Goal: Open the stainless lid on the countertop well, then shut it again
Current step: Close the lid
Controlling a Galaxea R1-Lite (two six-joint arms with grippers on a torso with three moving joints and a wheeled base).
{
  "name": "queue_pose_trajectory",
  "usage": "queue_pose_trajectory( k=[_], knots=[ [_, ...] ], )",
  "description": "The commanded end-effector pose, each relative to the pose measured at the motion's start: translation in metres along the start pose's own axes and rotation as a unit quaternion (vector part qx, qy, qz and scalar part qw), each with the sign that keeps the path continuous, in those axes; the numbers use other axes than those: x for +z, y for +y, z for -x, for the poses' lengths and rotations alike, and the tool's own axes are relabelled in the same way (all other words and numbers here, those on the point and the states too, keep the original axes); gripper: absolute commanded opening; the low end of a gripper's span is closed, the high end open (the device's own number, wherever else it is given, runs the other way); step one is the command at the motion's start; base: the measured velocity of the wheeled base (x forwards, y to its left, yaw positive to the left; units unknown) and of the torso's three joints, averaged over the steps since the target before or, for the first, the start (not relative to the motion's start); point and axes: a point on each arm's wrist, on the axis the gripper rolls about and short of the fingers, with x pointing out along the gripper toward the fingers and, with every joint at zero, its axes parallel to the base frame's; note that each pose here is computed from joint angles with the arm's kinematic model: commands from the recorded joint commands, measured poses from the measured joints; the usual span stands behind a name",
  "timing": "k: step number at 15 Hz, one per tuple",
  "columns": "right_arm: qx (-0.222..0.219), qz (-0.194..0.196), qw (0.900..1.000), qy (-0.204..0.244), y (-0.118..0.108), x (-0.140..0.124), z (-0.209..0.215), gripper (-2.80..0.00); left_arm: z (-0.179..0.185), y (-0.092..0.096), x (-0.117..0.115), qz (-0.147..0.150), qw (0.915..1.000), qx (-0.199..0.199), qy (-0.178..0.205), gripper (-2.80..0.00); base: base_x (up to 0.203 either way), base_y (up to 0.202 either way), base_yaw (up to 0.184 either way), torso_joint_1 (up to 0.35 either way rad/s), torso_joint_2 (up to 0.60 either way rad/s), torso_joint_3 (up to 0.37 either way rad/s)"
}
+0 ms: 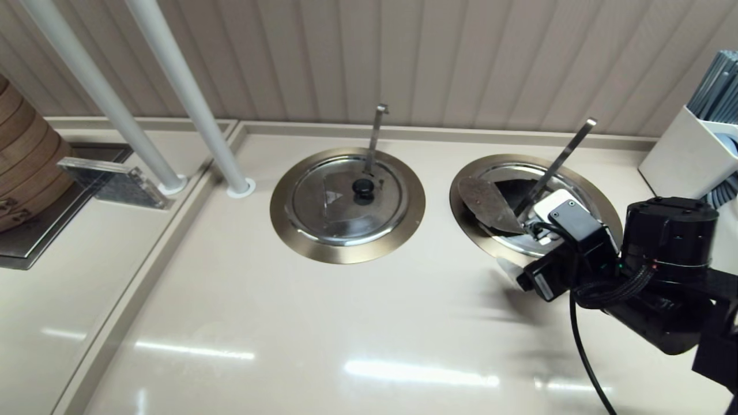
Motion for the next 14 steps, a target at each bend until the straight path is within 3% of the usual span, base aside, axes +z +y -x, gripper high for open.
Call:
queue_pose_trajectory(
  k=[1, 14],
  knots=[
    [-0.002, 0.003, 1.000, 0.002, 0.009, -0.004, -0.014, 0.00, 0.000, 0.000, 0.000, 0.000, 1.0000, 0.000, 0.001, -2.80, 0.000, 0.000, 0.000, 0.000, 0.00, 0.000],
    [-0.040, -0.009, 0.999, -0.030, 0.024, 0.000, -0.035, 0.00, 0.000, 0.000, 0.000, 0.000, 1.0000, 0.000, 0.001, -2.80, 0.000, 0.000, 0.000, 0.000, 0.00, 0.000]
  ],
)
